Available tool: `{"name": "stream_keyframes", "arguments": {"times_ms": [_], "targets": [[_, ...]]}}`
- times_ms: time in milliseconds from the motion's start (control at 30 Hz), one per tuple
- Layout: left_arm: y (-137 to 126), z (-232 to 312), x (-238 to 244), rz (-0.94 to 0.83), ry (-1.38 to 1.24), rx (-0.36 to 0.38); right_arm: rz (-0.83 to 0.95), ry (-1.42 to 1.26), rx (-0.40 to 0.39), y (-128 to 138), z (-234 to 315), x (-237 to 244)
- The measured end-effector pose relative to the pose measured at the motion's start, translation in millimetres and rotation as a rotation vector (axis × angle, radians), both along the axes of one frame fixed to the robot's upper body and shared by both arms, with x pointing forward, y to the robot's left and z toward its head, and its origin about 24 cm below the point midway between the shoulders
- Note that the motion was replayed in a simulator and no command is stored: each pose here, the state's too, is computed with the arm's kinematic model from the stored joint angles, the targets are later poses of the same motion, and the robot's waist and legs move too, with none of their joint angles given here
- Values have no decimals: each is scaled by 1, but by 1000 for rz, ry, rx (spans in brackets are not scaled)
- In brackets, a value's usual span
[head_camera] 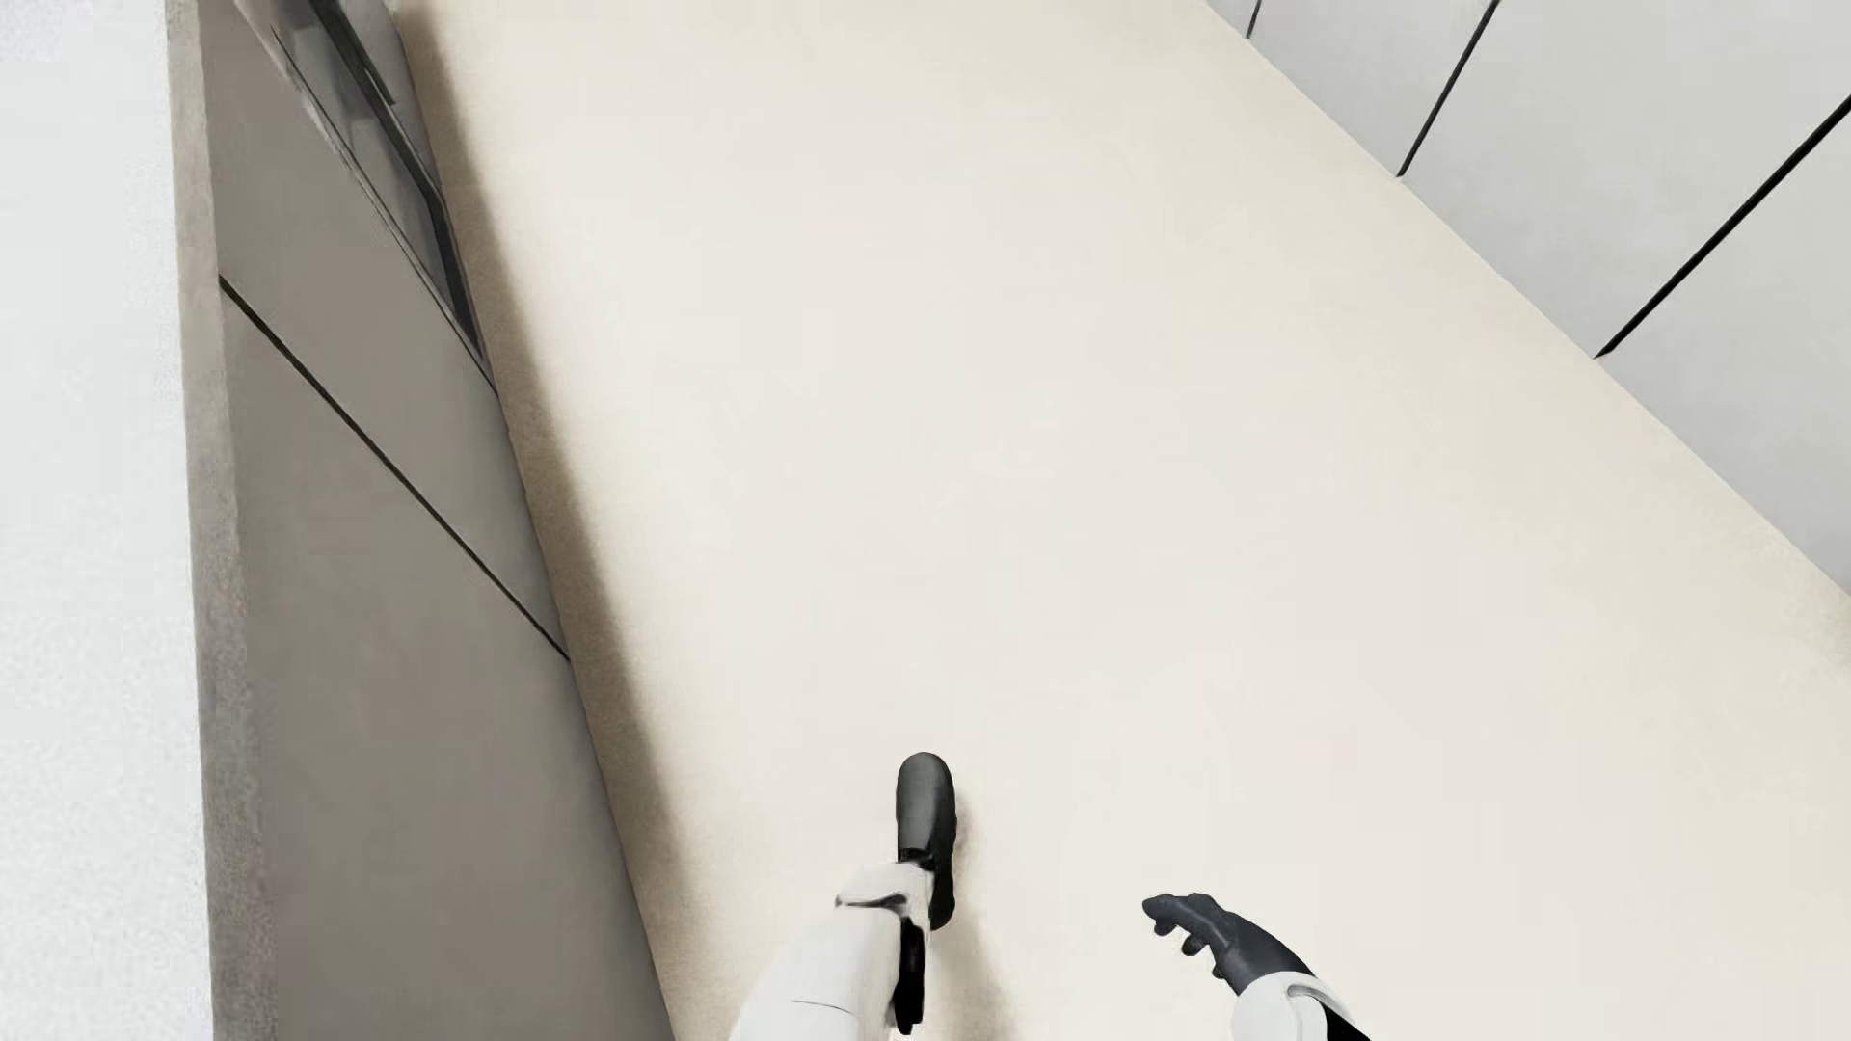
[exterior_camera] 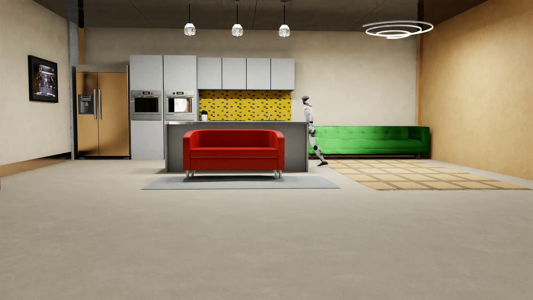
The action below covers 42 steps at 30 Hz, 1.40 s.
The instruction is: Avoid the counter
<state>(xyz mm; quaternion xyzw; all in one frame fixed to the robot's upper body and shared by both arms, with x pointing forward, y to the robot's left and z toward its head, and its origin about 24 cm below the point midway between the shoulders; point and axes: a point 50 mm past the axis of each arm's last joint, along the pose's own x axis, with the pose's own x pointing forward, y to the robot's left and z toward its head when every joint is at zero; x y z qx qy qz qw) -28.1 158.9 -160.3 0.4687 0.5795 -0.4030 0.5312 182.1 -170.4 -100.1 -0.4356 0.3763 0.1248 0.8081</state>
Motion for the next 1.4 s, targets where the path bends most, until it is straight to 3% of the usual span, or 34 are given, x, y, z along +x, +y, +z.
{"name": "stream_keyframes", "arguments": {"times_ms": [100, 200, 233, 267, 333, 367, 400, 500, 600, 667, 700, 733, 800, 833, 933, 967, 1033, 1100, 1200, 1300, 1400], "targets": [[9, 11, 29, 160, -242, 89, 41, 317, -107, -8, -39, -54], [18, 14, 60, 635, -404, 147, 11, 486, -136, -18, -53, -99], [20, 10, 73, 605, -403, 165, -51, 473, -116, -23, -52, -108], [20, 7, 95, 442, -396, 189, -138, 436, -91, -26, -51, -117], [11, 16, 161, -150, -484, 202, -267, 380, -31, -29, -46, -131], [1, 30, 198, -298, -600, 173, -288, 349, -26, -32, -43, -133], [-5, 49, 232, -327, -723, 138, -287, 329, -27, -36, -40, -134], [-26, 127, 311, -199, -1131, -52, -295, 306, -32, -40, -36, -138], [-34, 197, 338, -197, -1438, -157, -282, 375, 11, -34, -40, -143], [-34, 206, 331, -131, -1483, -228, -217, 428, 0, -31, -43, -147], [-32, 199, 325, -132, -1458, -214, -258, 434, 2, -29, -43, -152], [-29, 187, 317, -176, -1418, -154, -325, 433, 9, -26, -45, -160], [-19, 152, 295, -268, -1318, 34, -431, 495, 32, -20, -51, -173], [-15, 128, 280, -216, -1235, 64, -428, 534, 44, -18, -54, -174], [25, 49, 201, 303, -834, 172, -244, 510, -19, -18, -54, -145], [37, 28, 161, 440, -677, 249, -206, 453, -14, -18, -50, -129], [54, 10, 91, 553, -424, 322, -117, 297, 22, -14, -38, -81], [55, 6, 33, 518, -279, 317, -12, 125, 27, -9, -18, -31], [46, 6, -31, 286, -22, 259, 54, -16, -4, -6, 4, 12], [47, 5, -35, 48, 136, 212, -48, 37, 1, -21, -3, 3], [37, 5, -2, 267, -65, 185, -20, 268, -53, -28, -28, -35]]}}
